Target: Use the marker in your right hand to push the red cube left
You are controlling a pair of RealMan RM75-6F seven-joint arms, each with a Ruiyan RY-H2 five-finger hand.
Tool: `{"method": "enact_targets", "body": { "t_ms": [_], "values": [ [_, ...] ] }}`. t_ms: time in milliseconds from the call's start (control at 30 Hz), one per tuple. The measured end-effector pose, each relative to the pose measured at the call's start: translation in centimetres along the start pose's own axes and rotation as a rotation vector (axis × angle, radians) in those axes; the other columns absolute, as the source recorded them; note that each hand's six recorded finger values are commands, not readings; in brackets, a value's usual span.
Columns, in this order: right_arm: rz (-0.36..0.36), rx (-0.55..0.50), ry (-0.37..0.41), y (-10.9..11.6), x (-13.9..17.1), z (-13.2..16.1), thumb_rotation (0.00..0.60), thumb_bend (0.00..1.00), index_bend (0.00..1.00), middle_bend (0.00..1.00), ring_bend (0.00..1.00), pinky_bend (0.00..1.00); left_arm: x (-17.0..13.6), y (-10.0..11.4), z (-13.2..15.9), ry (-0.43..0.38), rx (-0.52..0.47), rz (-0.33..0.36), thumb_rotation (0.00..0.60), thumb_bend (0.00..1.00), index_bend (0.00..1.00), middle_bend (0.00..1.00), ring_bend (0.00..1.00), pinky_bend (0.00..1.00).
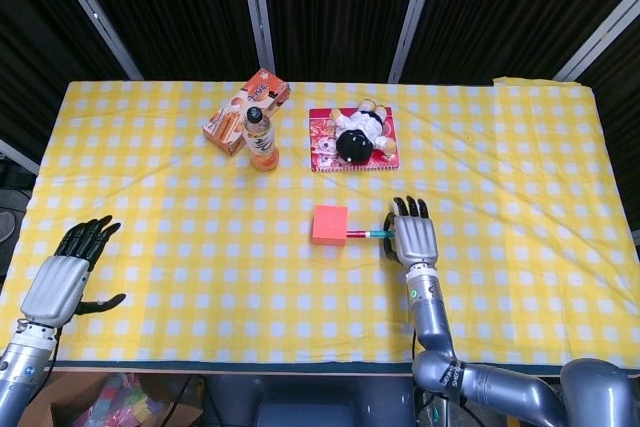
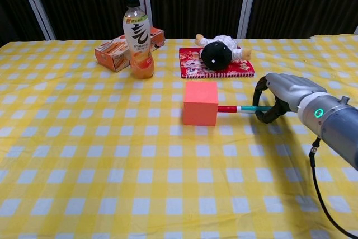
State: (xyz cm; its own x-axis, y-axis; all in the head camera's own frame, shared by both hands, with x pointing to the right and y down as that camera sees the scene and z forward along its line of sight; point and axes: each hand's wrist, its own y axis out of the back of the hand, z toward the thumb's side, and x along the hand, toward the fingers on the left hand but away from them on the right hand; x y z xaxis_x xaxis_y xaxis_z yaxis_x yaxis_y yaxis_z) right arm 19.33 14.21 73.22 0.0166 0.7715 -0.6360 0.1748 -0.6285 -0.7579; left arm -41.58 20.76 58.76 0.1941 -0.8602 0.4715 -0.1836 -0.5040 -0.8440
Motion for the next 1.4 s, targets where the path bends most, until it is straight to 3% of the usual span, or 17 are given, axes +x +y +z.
{"method": "enact_targets", "body": {
  "t_ms": [367, 933, 1400],
  "values": [
    [-0.003, 0.009, 0.08, -0.8, 0.3, 4.7, 0.6, 0.56, 0.55, 0.14, 0.0, 0.0, 0.1, 0.1, -0.2, 0.006, -0.008, -0.003, 0.6, 0.0, 0.0, 0.0, 0.0, 0.0],
    [-0.037, 0.042, -0.057, 0.6, 0.2, 0.6, 0.6, 0.56, 0.55, 0.14, 0.0, 0.0, 0.0, 0.1, 0.1, -0.002, -0.009, -0.001, 0.6, 0.0, 0.0, 0.0, 0.0, 0.0],
    [-0.047, 0.009, -0.038, 0.7, -0.9, 4.4, 0.6, 0.56, 0.55, 0.14, 0.0, 0.0, 0.0, 0.1, 0.0, -0.006, -0.018, -0.011, 0.6, 0.0, 0.0, 0.0, 0.0, 0.0]
  ]
}}
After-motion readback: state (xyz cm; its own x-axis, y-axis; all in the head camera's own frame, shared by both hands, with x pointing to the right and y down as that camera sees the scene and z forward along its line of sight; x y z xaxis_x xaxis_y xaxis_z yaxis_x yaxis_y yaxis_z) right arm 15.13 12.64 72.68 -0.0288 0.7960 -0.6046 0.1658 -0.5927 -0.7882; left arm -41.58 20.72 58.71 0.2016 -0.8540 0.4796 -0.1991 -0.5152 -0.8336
